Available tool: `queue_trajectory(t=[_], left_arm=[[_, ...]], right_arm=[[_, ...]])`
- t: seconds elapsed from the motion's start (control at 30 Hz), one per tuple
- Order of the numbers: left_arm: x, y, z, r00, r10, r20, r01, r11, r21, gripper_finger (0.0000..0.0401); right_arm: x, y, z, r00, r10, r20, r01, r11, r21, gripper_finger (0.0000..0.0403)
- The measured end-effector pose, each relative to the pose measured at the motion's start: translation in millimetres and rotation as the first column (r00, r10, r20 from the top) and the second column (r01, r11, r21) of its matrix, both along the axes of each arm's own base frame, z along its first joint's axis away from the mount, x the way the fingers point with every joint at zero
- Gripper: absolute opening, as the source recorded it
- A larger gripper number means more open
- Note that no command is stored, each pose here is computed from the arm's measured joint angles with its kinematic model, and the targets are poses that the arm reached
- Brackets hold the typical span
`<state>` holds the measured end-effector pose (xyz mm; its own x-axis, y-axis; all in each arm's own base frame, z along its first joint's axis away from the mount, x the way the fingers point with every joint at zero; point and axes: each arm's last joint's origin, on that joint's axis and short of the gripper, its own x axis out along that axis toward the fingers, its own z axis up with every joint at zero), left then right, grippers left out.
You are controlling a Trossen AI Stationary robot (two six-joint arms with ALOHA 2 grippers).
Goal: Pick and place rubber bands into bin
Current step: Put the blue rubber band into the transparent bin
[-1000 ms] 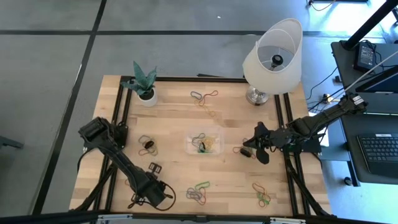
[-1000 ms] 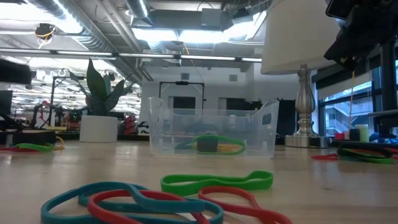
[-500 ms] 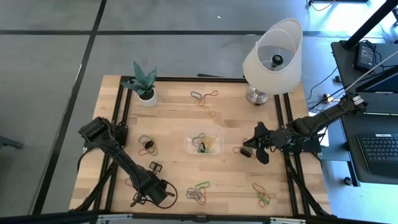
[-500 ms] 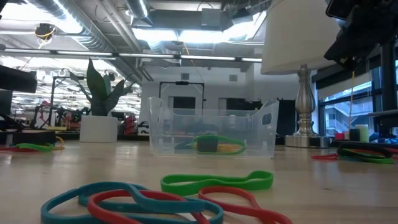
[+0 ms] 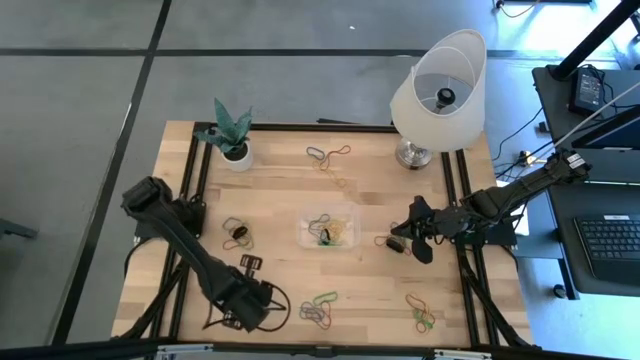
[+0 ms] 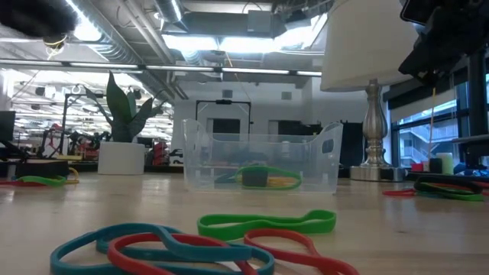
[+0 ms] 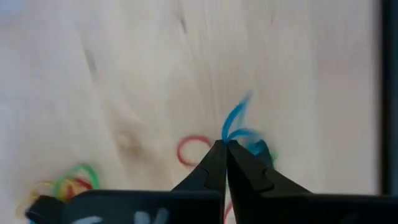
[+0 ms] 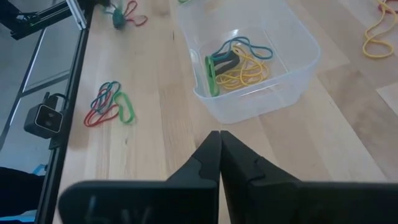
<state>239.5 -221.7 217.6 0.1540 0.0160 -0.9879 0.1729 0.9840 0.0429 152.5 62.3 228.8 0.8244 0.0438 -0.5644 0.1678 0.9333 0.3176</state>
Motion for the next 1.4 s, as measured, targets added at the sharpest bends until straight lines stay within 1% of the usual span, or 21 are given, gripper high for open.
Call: queue_trajectory(t=[0.13,0.23,0.37,0.47,0.53,0.63,0.73,0.9,1.0,1.13,1.27,1.4], left_arm=[[-3.5,5.3,26.1,0.997,0.031,0.072,-0.031,1.0,-0.001,0.0002],[-7.3,9.8,45.3,0.992,0.044,0.121,-0.042,0.999,-0.019,0.0002],[-11.1,15.3,57.4,0.982,0.063,0.176,-0.06,0.998,-0.022,0.0002],[-12.1,21.1,65.5,0.968,0.081,0.239,-0.083,0.997,-0.001,0.0002],[-10.0,26.9,69.2,0.953,0.11,0.283,-0.121,0.992,0.02,0.0002],[-4.1,41.4,77.1,0.915,0.184,0.358,-0.21,0.977,0.036,0.0002],[4.9,60.0,82.4,0.883,0.248,0.399,-0.289,0.956,0.047,0.0002],[26.3,100.4,93.9,0.835,0.281,0.474,-0.354,0.933,0.07,0.0002],[44.9,127.7,100.1,0.806,0.273,0.525,-0.356,0.932,0.063,0.0002],[70.8,163.7,103.6,0.794,0.227,0.564,-0.287,0.958,0.02,0.0002],[91.8,192.9,92.8,0.808,0.202,0.553,-0.235,0.972,-0.011,0.0002],[109.5,208.5,71.7,0.854,0.172,0.491,-0.183,0.983,-0.026,0.0002]], right_arm=[[0.0,0.0,0.0,1.0,0.0,0.0,0.0,1.0,0.0,0.001],[0.0,0.0,0.0,1.0,0.0,0.0,0.0,1.0,-0.001,0.001],[0.0,0.0,0.0,1.0,0.001,0.0,-0.001,1.0,-0.001,0.001],[0.2,0.1,0.3,1.0,0.0,0.003,0.0,1.0,0.001,0.001],[0.2,0.1,0.4,1.0,0.0,0.004,0.0,1.0,0.001,0.001],[0.2,0.1,0.4,1.0,0.0,0.004,0.0,1.0,0.002,0.001],[0.3,0.1,0.3,1.0,0.0,0.004,0.0,1.0,0.002,0.001],[1.5,0.7,-1.1,1.0,0.0,-0.005,0.0,1.0,-0.002,0.001],[3.0,1.4,-3.1,1.0,-0.001,-0.017,0.0,1.0,-0.007,0.001],[5.6,2.6,-6.8,0.999,-0.025,-0.041,0.026,1.0,0.014,0.001],[7.8,3.6,-10.2,0.997,-0.047,-0.063,0.049,0.998,0.034,0.001],[8.6,4.0,-10.2,0.996,-0.062,-0.063,0.066,0.996,0.055,0.001]])
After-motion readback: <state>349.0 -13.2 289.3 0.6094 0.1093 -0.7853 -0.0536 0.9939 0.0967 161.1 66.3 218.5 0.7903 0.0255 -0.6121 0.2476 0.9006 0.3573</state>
